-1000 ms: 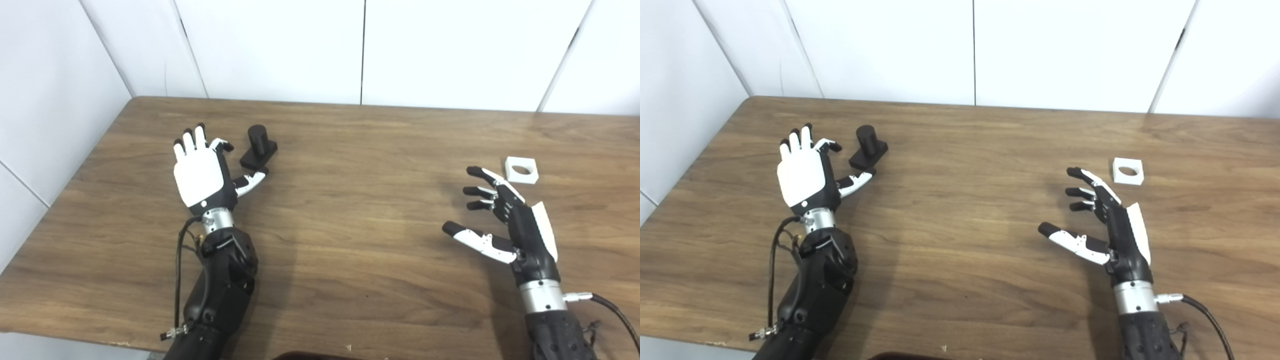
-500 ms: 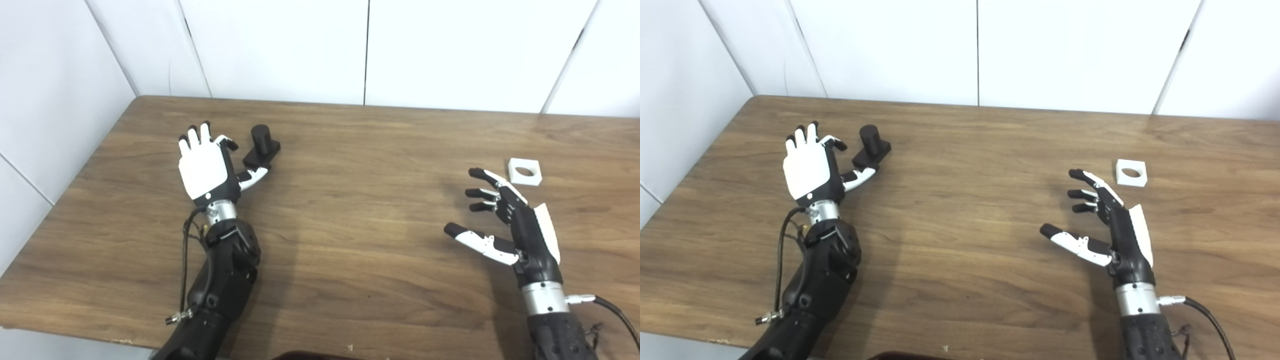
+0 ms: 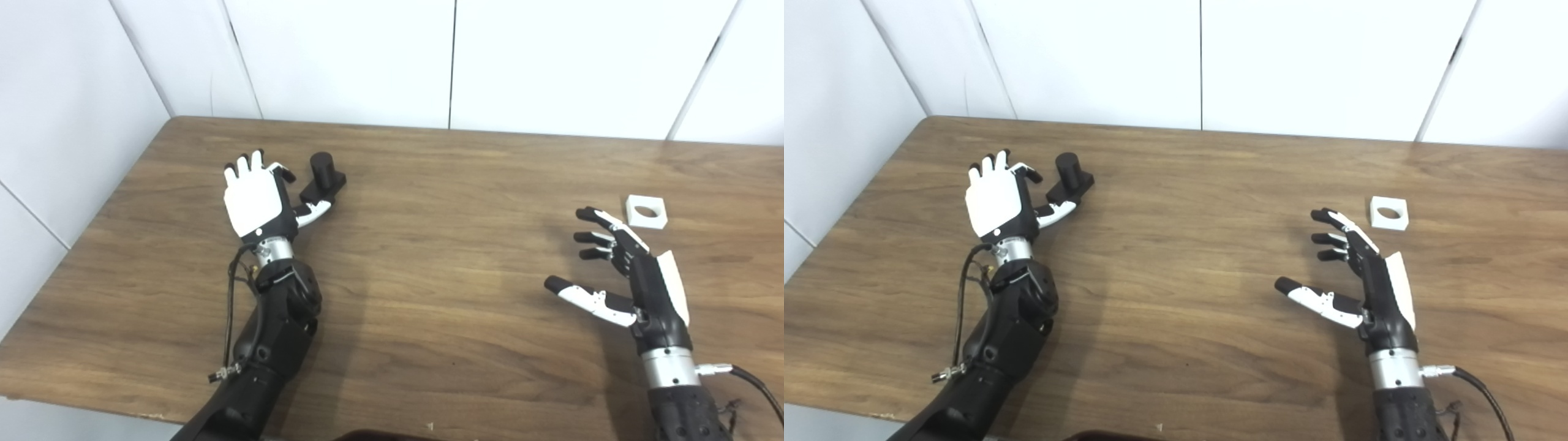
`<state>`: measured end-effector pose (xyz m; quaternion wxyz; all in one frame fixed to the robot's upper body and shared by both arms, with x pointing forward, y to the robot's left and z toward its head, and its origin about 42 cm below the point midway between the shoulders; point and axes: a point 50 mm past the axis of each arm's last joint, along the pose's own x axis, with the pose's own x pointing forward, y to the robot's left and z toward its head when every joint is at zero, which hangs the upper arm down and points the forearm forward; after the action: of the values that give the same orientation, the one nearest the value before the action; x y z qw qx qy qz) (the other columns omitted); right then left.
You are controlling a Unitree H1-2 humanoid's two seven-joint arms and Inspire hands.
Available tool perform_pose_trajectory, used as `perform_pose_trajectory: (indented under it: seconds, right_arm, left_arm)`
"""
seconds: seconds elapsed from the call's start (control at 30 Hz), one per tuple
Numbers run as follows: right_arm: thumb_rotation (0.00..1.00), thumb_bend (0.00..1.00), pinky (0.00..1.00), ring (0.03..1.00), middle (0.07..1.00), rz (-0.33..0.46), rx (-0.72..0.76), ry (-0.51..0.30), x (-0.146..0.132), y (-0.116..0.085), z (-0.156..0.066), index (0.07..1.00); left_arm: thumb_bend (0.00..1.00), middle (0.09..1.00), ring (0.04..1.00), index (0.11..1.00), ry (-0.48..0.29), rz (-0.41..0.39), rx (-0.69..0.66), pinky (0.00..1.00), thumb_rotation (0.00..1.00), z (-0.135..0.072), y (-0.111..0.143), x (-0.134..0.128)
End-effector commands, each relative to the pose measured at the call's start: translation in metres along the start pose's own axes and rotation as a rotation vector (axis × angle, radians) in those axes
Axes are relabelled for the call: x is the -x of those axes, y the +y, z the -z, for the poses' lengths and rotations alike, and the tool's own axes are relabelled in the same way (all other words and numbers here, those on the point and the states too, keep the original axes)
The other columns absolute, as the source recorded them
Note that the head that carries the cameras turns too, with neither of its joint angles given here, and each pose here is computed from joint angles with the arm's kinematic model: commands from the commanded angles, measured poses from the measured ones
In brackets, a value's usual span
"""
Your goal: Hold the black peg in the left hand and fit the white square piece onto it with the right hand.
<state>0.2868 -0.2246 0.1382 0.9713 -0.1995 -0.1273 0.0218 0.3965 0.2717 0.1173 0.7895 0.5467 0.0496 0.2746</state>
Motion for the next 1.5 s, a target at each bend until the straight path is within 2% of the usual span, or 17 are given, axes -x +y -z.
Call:
perform_pose_trajectory:
  seconds: [0.0, 0.13, 0.3, 0.33, 0.63, 0.83, 1.03, 1.2, 1.37, 1.47]
  right_arm:
    - [0.33, 0.78, 0.64, 0.737, 0.869, 0.022, 0.041, -0.014, 0.001, -0.011, 0.002, 0.781]
    - [0.31, 0.77, 0.63, 0.733, 0.868, 0.024, 0.043, -0.015, 0.001, -0.010, 0.002, 0.777]
    - [0.30, 0.77, 0.63, 0.726, 0.866, 0.026, 0.040, -0.011, 0.000, -0.008, 0.001, 0.774]
    - [0.30, 0.77, 0.63, 0.726, 0.865, 0.026, 0.042, -0.012, 0.000, -0.008, 0.001, 0.774]
    - [0.32, 0.77, 0.61, 0.727, 0.867, 0.032, 0.049, -0.013, 0.000, -0.010, 0.000, 0.775]
    - [0.33, 0.77, 0.61, 0.728, 0.868, 0.040, 0.048, -0.007, 0.001, -0.011, -0.001, 0.774]
    - [0.33, 0.77, 0.62, 0.724, 0.865, 0.041, 0.052, -0.007, 0.002, -0.012, 0.000, 0.771]
    - [0.34, 0.77, 0.62, 0.724, 0.864, 0.039, 0.051, -0.009, 0.002, -0.012, 0.000, 0.768]
    - [0.34, 0.76, 0.61, 0.721, 0.863, 0.037, 0.057, -0.006, 0.002, -0.012, -0.001, 0.765]
    - [0.33, 0.75, 0.62, 0.724, 0.865, 0.037, 0.054, -0.005, 0.002, -0.012, 0.000, 0.766]
  left_arm:
    - [0.94, 0.936, 0.965, 0.571, -0.006, 0.003, -0.007, 1.00, 0.48, 0.000, -0.002, 0.000]
    - [0.95, 0.936, 0.962, 0.575, -0.016, 0.024, 0.004, 0.99, 0.51, -0.006, -0.001, 0.006]
    - [0.94, 0.933, 0.951, 0.571, -0.024, 0.055, 0.008, 0.96, 0.50, -0.007, -0.002, 0.012]
    - [0.93, 0.926, 0.938, 0.568, -0.025, 0.059, 0.006, 0.93, 0.49, -0.007, -0.003, 0.012]
    - [0.87, 0.882, 0.886, 0.548, -0.024, 0.086, -0.027, 0.85, 0.40, -0.005, -0.008, 0.009]
    - [0.81, 0.860, 0.874, 0.529, -0.016, 0.088, -0.038, 0.92, 0.36, -0.001, -0.009, 0.002]
    - [0.81, 0.854, 0.877, 0.529, -0.017, 0.086, -0.052, 0.89, 0.38, 0.001, -0.009, 0.000]
    - [0.81, 0.861, 0.883, 0.534, -0.010, 0.091, -0.046, 0.92, 0.39, 0.000, -0.009, 0.000]
    - [0.82, 0.866, 0.888, 0.541, -0.008, 0.100, -0.052, 0.94, 0.44, -0.001, -0.010, -0.002]
    - [0.83, 0.865, 0.883, 0.541, -0.005, 0.101, -0.052, 0.94, 0.42, -0.001, -0.011, -0.002]
